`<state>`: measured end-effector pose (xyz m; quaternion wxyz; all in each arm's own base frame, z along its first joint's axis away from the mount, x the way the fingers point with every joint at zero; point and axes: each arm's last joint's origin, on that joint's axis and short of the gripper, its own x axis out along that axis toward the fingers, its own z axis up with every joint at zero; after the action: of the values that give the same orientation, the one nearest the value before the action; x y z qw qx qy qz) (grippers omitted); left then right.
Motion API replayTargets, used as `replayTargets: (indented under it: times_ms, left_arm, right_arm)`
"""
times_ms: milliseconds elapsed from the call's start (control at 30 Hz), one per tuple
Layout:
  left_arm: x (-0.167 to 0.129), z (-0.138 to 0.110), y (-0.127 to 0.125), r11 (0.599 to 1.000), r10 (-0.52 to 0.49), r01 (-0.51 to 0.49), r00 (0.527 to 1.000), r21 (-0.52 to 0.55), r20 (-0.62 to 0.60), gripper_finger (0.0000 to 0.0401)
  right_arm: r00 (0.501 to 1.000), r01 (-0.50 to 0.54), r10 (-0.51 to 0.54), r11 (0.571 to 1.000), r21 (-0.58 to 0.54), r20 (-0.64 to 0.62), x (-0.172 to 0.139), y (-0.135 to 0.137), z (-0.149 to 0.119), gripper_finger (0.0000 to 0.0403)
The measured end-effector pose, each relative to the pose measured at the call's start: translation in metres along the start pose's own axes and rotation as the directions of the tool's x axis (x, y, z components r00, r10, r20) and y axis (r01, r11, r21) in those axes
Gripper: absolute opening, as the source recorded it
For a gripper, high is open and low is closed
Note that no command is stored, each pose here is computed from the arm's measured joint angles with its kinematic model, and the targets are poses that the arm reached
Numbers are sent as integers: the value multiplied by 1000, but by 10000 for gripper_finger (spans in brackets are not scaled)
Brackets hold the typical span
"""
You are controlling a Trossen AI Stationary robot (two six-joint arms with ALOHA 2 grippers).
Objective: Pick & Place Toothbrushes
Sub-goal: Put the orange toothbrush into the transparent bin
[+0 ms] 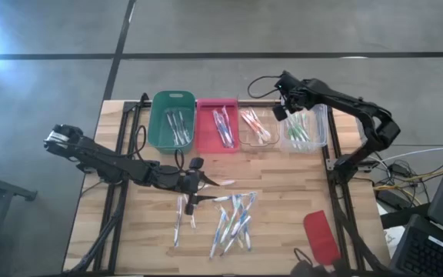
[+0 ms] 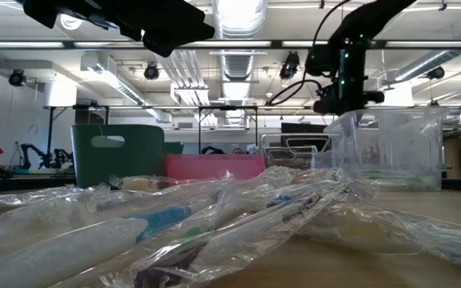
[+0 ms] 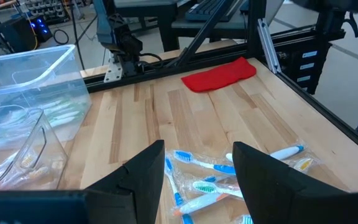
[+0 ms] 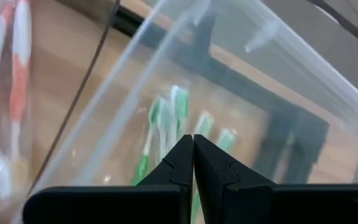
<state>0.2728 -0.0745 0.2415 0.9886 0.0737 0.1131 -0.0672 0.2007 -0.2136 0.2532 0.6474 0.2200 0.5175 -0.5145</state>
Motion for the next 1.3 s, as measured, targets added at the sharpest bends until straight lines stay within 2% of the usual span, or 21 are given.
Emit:
replayTargets:
  times_ms: [267,600,800,1100,1300]
  left_arm:
    - [0,0,0,1000,0,0,1000,1,0,195]
    - [0,0,0,1000,0,0,1000,1,0,195]
    - [0,0,0,1000,0,0,1000,2,0,195]
    - [0,1,0,1000,2,-2,1000,12,10,195]
    - [0,5,1,1000,5,-6,999,9,47,195]
  right_arm:
    - [999,-38,38,999,-27,27,20,12,11,8]
    - [995,-77,79,996,-36,56,19,14,14,8]
    - [989,-83,87,996,-34,120,-2,4,13,8]
    - [953,-130,128,991,-11,273,-60,-18,-4,8]
    - [919,-167,201,978,-126,339,-90,-14,-32,8]
